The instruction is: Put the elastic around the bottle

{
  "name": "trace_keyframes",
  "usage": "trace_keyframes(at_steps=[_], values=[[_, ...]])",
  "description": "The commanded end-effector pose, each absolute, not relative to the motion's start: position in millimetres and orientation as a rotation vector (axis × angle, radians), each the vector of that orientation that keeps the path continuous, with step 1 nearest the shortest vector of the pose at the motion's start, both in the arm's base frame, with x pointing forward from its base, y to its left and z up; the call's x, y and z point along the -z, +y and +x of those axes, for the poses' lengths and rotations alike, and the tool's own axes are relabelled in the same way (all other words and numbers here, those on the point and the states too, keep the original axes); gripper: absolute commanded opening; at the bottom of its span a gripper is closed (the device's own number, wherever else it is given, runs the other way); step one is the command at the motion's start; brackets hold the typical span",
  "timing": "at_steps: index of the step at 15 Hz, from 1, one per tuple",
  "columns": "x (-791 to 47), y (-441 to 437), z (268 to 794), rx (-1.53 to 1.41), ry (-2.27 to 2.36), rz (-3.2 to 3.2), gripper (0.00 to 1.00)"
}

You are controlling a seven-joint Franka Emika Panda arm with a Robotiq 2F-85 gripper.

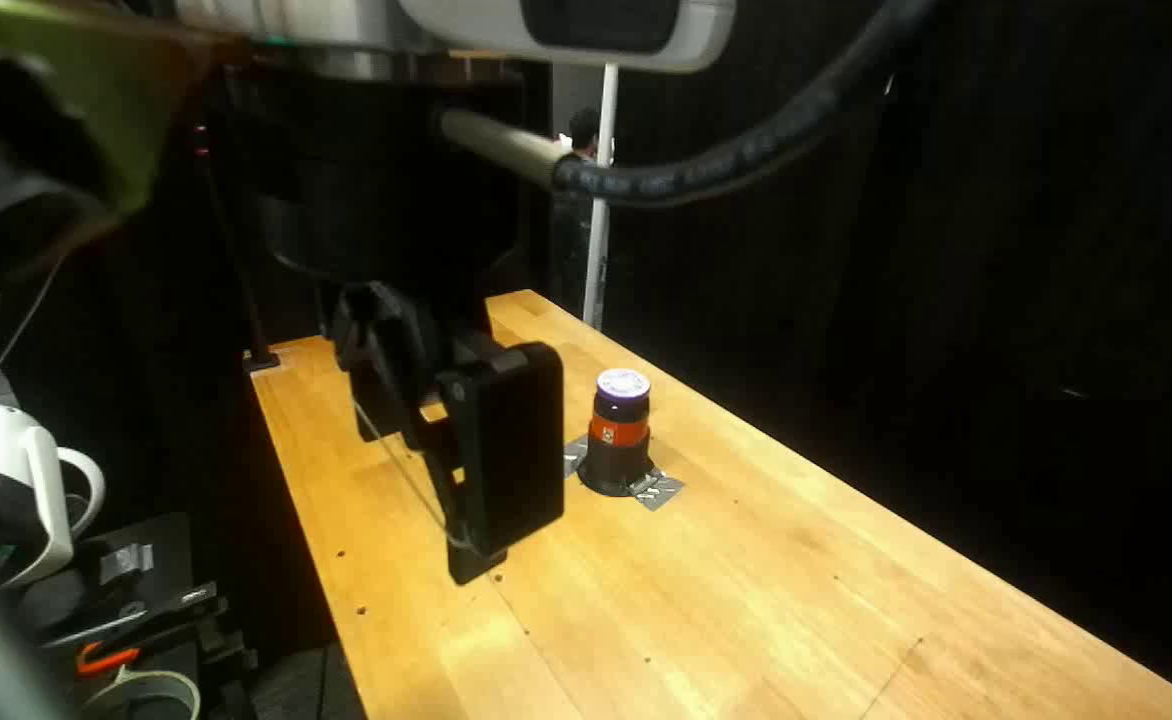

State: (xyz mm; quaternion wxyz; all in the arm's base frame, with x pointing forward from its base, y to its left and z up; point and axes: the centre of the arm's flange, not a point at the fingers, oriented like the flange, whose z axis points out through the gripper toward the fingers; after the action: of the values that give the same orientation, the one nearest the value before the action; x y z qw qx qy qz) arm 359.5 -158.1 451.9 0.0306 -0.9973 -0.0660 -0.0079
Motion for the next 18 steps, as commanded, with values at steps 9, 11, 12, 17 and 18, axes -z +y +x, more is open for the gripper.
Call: trace_keyframes(at_steps=[9,11,12,17,18], values=[[-449,-149,396,0.028,-0.225,-3.068,1.00],[-441,-133,427,0.022,-0.270,-3.063,1.00],[-438,-121,448,0.024,-0.284,-3.057,1.00],[-407,-61,542,0.045,-0.235,-3.094,1.00],[-399,-48,561,0.039,-0.217,-3.103,1.00]])
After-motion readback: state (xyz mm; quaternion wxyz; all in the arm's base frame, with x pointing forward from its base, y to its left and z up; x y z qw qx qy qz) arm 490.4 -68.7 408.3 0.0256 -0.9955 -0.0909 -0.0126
